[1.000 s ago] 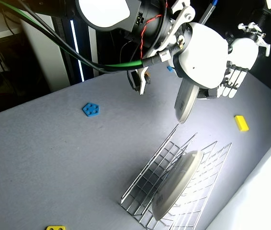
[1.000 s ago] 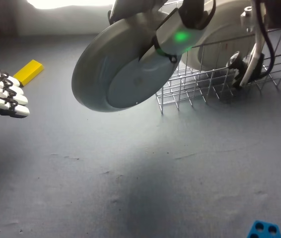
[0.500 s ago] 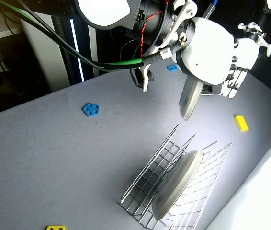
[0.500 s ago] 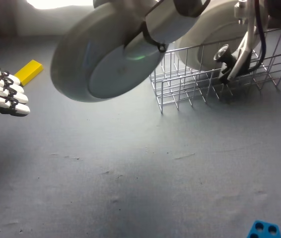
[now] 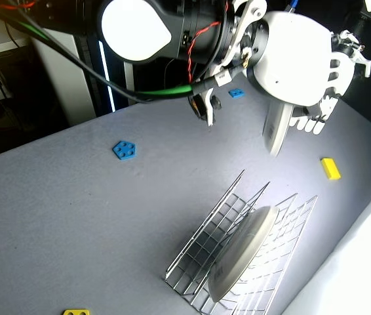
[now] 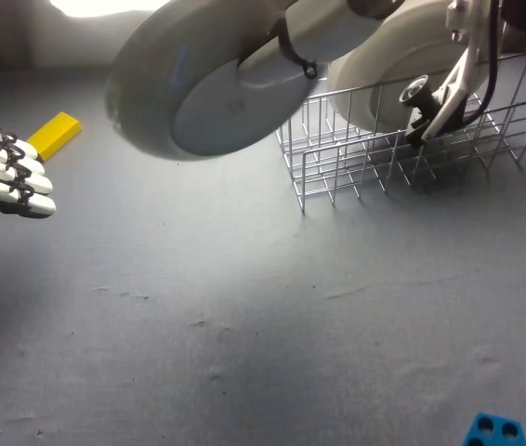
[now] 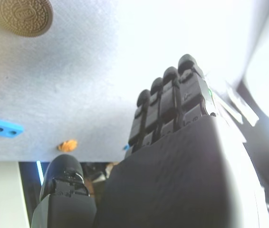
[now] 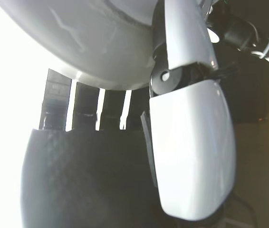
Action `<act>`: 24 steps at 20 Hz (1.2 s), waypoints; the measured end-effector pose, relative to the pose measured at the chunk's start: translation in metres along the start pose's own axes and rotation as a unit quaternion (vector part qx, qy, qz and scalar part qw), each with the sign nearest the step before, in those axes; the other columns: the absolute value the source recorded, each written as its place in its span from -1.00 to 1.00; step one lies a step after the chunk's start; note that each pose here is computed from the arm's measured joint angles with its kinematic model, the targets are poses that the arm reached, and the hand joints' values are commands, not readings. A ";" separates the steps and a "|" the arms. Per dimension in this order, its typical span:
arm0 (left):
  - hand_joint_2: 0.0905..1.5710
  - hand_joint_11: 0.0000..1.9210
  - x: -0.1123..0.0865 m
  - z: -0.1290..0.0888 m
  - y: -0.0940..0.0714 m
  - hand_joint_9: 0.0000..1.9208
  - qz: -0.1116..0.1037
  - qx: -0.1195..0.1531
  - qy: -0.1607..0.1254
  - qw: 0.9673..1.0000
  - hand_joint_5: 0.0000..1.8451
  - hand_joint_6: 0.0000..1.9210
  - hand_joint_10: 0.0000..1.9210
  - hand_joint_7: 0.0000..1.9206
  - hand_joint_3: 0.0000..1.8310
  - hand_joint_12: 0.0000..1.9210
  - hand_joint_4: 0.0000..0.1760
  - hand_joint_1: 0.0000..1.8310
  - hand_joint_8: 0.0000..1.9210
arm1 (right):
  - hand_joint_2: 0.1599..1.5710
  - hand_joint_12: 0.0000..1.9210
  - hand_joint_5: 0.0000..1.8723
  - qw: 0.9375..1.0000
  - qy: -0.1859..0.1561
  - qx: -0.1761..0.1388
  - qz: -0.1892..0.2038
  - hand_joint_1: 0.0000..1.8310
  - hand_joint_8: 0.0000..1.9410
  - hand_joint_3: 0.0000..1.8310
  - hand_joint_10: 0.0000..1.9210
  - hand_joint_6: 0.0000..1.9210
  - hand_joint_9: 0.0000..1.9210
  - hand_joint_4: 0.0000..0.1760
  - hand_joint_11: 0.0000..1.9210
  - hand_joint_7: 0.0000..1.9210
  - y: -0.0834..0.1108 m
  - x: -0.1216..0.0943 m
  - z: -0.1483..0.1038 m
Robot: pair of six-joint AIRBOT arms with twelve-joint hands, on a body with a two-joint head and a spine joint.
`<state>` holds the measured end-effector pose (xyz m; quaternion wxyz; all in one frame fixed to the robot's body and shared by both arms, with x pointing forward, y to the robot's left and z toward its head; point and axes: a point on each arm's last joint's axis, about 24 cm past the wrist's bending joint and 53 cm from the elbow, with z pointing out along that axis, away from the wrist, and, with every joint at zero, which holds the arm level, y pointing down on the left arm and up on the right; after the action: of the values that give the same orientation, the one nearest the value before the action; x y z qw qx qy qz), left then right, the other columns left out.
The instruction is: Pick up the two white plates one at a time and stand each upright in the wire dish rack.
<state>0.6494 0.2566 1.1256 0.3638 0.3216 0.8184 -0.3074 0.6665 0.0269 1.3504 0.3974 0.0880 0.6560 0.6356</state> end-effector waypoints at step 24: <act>0.36 -1.00 0.000 0.001 -0.002 -0.99 0.000 0.003 0.001 1.000 -0.97 -0.99 -1.00 -0.97 -1.00 -1.00 -1.00 -1.00 -0.99 | 0.32 0.27 0.07 0.994 -0.044 0.074 0.071 0.50 -0.15 -1.00 0.17 0.01 -0.09 -1.00 -0.29 0.13 -0.066 -0.042 -0.020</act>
<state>0.6481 0.2544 1.1251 0.3623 0.3232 0.8177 -0.3094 0.7075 -0.0264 1.3049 0.3724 0.1914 0.6754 0.6071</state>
